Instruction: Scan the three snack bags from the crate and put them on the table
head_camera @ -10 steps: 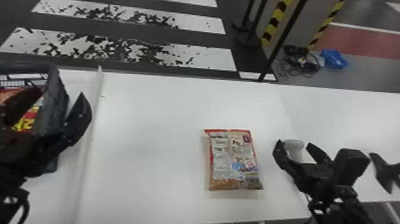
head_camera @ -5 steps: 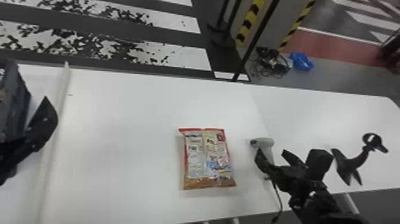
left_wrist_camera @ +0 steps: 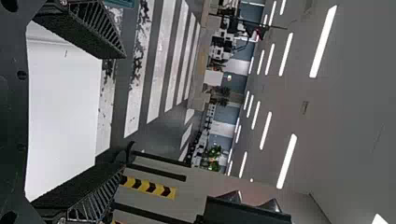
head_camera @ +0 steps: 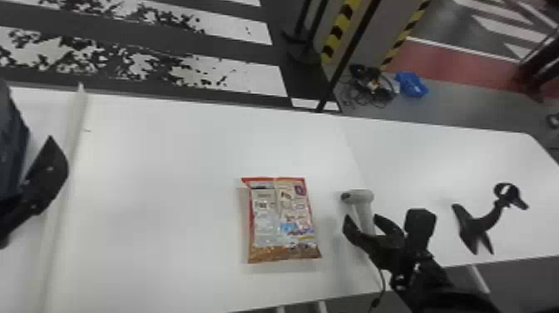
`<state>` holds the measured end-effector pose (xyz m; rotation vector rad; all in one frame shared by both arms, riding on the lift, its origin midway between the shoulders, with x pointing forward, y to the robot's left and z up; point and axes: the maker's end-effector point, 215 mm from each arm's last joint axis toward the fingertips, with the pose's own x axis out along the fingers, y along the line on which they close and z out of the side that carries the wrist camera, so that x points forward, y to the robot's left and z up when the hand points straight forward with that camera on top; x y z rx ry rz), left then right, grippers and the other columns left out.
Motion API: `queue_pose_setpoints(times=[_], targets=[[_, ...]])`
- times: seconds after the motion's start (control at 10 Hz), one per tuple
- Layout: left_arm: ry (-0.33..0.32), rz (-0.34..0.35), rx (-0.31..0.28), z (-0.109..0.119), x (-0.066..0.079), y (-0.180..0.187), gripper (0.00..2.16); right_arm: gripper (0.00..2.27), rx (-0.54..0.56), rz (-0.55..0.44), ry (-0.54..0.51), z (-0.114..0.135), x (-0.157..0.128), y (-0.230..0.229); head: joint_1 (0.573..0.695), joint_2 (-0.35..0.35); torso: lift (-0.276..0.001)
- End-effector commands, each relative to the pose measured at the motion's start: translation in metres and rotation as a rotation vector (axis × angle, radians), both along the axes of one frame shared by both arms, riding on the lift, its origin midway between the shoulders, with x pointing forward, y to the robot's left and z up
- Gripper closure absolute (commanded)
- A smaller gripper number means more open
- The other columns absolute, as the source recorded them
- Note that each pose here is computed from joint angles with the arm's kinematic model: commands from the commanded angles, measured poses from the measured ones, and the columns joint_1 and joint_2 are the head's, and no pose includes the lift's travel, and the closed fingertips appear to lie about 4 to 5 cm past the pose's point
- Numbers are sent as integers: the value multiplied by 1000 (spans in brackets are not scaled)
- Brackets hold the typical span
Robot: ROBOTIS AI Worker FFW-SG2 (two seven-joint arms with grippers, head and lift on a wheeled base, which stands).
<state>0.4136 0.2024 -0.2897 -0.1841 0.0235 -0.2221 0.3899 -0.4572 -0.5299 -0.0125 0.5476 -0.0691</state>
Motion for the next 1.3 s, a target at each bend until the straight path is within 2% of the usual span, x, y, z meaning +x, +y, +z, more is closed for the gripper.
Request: queue_pose_setpoints(times=[0.0, 0.1, 0.2, 0.4, 0.6, 0.8, 1.0, 1.1, 1.2], targets=[[0, -3, 1, 0, 0, 0, 39, 900, -11, 7, 24, -12, 1, -2, 695, -347, -94], [2, -8, 4, -1, -1, -1, 39, 2000, -15, 8, 34, -16, 3, -3, 695, -348, -94], [5, -9, 6, -3, -2, -1, 39, 2145, -11, 32, 39, -19, 3, 2, 695, -349, -94], [0, -9, 4, -1, -2, 0, 39, 2189, -10, 42, 17, -12, 6, 7, 695, -343, -94], [1, -7, 5, -2, -4, 1, 39, 2189, -12, 30, -29, 8, 1, 8, 695, -339, -94], [-7, -8, 0, 1, -6, 2, 39, 2189, -30, 31, -106, 53, -7, 31, 695, -334, -94], [-16, -9, -2, 6, -5, 1, 39, 2189, 23, 30, -193, 107, -15, 66, 695, -312, -94], [-19, -9, -2, 7, -5, 1, 39, 2189, 49, 30, -204, 121, -20, 81, 695, -290, -94], [-19, -11, -4, 8, -6, 0, 39, 2189, 100, 29, -190, 124, -23, 94, 695, -268, -94]])
